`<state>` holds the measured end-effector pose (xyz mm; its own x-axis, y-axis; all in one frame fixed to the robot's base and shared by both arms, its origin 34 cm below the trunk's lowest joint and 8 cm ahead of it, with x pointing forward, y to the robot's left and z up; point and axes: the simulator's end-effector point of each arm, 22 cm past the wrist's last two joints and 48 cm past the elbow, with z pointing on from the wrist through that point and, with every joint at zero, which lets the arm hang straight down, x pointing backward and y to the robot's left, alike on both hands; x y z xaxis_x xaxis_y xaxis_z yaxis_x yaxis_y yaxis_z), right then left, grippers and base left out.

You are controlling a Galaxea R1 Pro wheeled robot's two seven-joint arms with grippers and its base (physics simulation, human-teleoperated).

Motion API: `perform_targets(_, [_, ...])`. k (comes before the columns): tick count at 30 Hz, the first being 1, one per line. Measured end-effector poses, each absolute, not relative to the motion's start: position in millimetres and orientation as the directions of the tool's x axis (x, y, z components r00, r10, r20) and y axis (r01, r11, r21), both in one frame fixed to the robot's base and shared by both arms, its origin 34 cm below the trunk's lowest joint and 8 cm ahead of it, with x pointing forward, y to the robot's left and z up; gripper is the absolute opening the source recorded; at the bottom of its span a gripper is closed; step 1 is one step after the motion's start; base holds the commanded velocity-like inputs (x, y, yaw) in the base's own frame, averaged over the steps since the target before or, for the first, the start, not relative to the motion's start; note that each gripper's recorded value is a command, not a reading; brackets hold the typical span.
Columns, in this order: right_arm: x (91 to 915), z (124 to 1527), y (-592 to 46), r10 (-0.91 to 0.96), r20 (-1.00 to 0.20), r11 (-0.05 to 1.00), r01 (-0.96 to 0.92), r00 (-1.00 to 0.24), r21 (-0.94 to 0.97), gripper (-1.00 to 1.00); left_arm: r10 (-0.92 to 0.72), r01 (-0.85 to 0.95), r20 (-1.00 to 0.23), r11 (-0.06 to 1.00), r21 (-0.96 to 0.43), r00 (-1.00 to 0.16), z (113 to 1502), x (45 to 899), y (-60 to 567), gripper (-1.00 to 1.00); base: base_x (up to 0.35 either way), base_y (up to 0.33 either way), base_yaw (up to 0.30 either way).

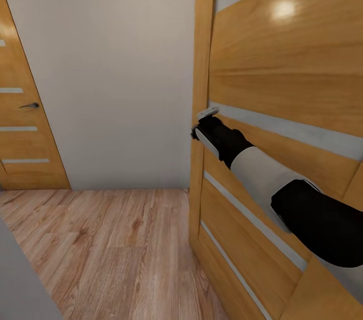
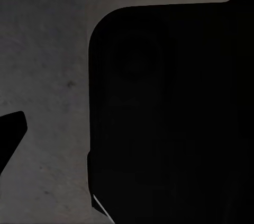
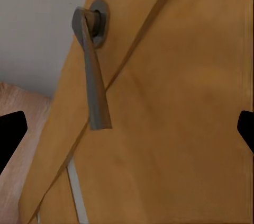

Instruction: Move the two storage containers from the living room to the garage. In the garage, place one container on the floor and stack the other container on top of it (either order is fine).

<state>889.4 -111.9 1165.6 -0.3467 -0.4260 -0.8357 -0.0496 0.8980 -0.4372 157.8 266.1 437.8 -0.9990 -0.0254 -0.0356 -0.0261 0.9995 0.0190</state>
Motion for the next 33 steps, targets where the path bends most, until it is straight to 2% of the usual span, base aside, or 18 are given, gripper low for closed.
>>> perform_targets(8, [887, 1170, -143, -0.403, -0.831, 0.881, 0.083, -0.384, -0.465, 1.0, -0.025, -0.026, -0.036, 0.999, 0.018, -0.999, 438, 158, 265, 1.0, 0.001, 0.0, 0.0])
perform_targets(13, [884, 1157, -184, -0.428, -0.783, 0.815, 0.181, -0.452, -0.55, 1.0, -0.025, -0.026, -0.035, 0.999, 0.018, -0.999, 438, 158, 265, 1.0, 0.0, 0.0, 0.0])
perform_targets(33, [887, 1133, -207, -0.417, -0.768, 0.798, 0.209, -0.487, -0.566, 1.0, -0.027, -0.028, -0.036, 0.999, 0.017, -0.999, 438, 158, 265, 1.0, 0.0, 0.0, 0.0])
